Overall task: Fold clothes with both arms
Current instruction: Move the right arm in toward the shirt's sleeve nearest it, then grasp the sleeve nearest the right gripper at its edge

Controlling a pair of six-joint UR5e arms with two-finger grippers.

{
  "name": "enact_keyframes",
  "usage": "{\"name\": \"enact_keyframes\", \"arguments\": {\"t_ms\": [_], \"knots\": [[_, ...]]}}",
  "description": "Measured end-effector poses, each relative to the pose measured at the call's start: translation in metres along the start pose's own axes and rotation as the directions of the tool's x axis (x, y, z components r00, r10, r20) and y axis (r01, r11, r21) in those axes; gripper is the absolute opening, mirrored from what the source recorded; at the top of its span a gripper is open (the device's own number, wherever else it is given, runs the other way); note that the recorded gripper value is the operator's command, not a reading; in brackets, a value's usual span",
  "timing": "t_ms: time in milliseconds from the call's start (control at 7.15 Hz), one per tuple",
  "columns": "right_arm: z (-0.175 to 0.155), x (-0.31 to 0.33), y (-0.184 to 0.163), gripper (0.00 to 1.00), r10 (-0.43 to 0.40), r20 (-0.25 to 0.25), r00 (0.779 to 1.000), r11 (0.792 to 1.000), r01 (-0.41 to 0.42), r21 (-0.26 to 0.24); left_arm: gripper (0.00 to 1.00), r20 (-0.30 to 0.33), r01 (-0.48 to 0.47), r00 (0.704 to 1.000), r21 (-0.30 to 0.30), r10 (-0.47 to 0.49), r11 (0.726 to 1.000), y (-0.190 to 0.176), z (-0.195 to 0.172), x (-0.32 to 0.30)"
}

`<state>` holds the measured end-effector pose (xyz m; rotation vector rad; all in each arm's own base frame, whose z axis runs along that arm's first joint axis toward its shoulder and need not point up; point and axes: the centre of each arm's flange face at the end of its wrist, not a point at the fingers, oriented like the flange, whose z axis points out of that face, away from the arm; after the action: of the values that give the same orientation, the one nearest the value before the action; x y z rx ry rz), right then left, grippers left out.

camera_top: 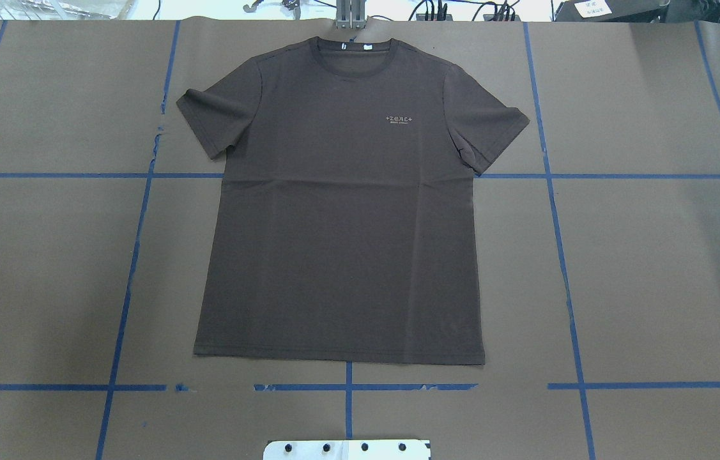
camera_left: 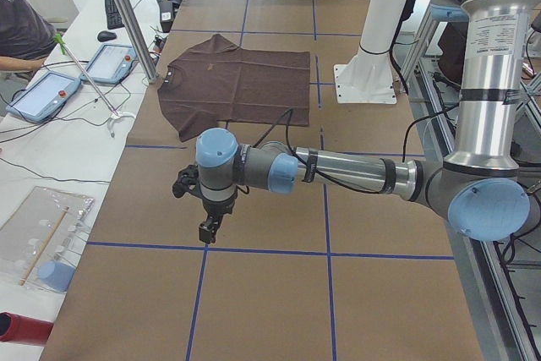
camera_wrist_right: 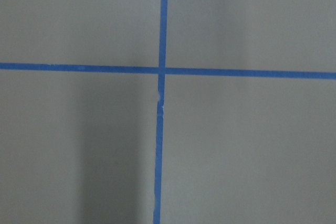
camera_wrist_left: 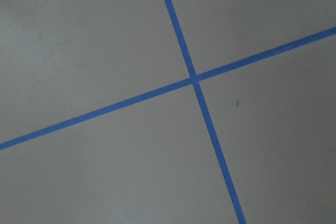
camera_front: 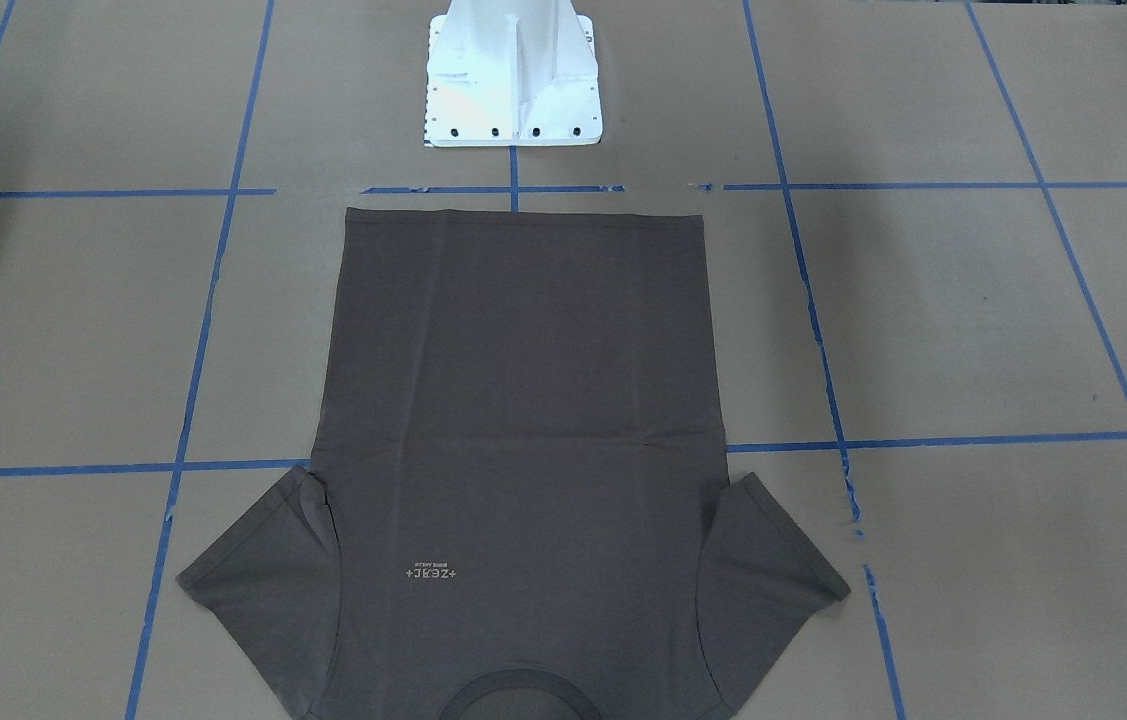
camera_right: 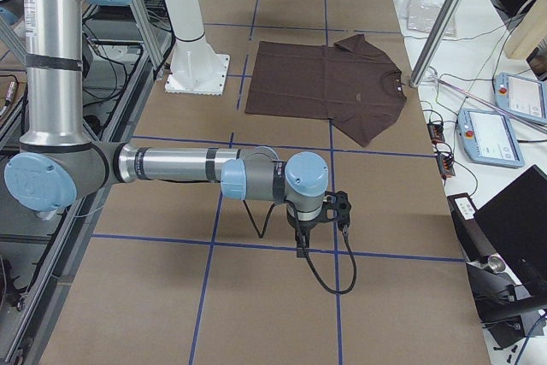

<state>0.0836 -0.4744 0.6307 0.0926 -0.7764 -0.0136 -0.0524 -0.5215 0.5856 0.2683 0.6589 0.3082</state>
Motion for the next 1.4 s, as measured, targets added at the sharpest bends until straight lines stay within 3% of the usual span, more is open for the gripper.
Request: {"name": "enact_keyframes", "arguments": {"t_ms": [280,559,979,1399], "knots": [[0.009,-0.065,-0.06,1.0,-0.081,0.015,0.997,0.992,0.079,0.1,1.0,0.018,-0.077,0.997,0.088,0.076,0.993,-0.024,-0.013,0.011],[0.063,-0.111,-0.106,1.0,-0.141,0.041,0.989,0.986,0.136,0.101,1.0,0.021,-0.093,0.996,0.138,0.091,0.986,-0.035,-0.02,0.017],[0.102,-0.228,-0.199,1.0,-0.048,0.117,0.992,0.995,0.038,0.089,1.0,0.007,-0.08,0.997,0.174,0.08,0.982,-0.054,-0.025,0.023],[0.158,-0.379,-0.234,1.0,-0.011,0.098,0.995,0.993,-0.001,0.122,1.0,0.011,-0.089,0.996,0.21,0.088,0.974,-0.059,-0.028,0.026]]}}
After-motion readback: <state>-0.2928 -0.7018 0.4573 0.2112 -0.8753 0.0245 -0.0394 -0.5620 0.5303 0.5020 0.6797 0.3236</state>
